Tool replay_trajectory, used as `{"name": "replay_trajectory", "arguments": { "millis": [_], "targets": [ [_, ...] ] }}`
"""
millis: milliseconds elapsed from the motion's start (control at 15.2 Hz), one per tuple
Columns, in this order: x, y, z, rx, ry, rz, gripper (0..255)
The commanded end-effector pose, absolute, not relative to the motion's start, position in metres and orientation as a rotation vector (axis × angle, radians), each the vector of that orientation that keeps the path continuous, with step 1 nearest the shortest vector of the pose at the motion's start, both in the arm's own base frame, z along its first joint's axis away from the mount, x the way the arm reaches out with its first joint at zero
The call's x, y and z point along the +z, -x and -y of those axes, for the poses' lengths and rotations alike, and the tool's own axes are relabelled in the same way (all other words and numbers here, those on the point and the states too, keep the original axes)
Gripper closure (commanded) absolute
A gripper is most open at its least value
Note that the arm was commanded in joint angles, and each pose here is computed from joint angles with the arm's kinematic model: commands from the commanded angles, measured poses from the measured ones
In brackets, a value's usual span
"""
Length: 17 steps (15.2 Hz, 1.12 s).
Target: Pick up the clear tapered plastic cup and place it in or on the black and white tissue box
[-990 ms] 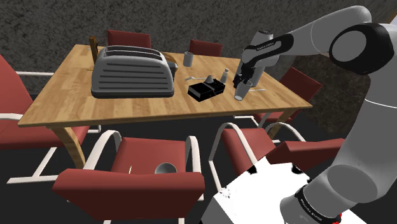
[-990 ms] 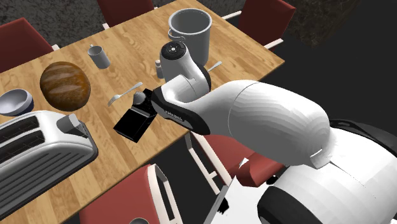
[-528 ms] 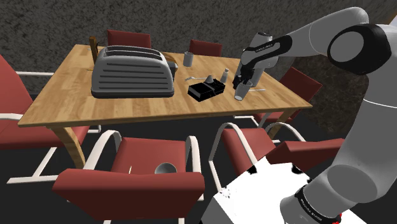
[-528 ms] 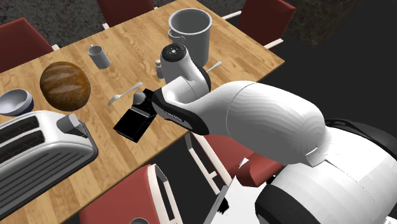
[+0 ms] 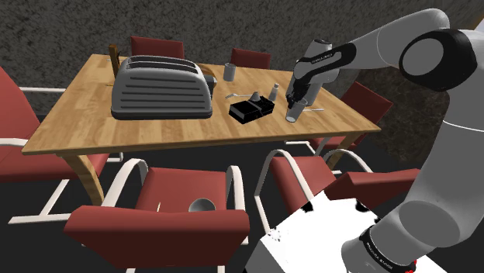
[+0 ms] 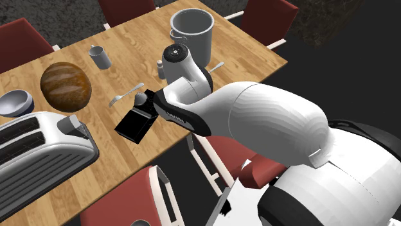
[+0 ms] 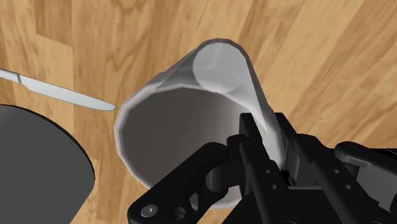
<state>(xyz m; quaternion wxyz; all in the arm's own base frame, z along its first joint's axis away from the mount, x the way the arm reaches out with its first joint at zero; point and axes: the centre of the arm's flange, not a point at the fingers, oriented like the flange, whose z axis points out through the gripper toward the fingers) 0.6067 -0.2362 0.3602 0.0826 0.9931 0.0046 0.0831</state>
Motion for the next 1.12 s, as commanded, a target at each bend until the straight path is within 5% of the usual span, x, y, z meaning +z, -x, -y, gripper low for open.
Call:
{"name": "replay_trajectory", "arguments": {
  "millis": [0,1056],
  "targets": [
    [0.360,-0.607,0.236,0.248,-2.966,-0.014,255],
    [0.434,-0.607,0.236,0.249,-2.966,-0.014,255]
  ]
}}
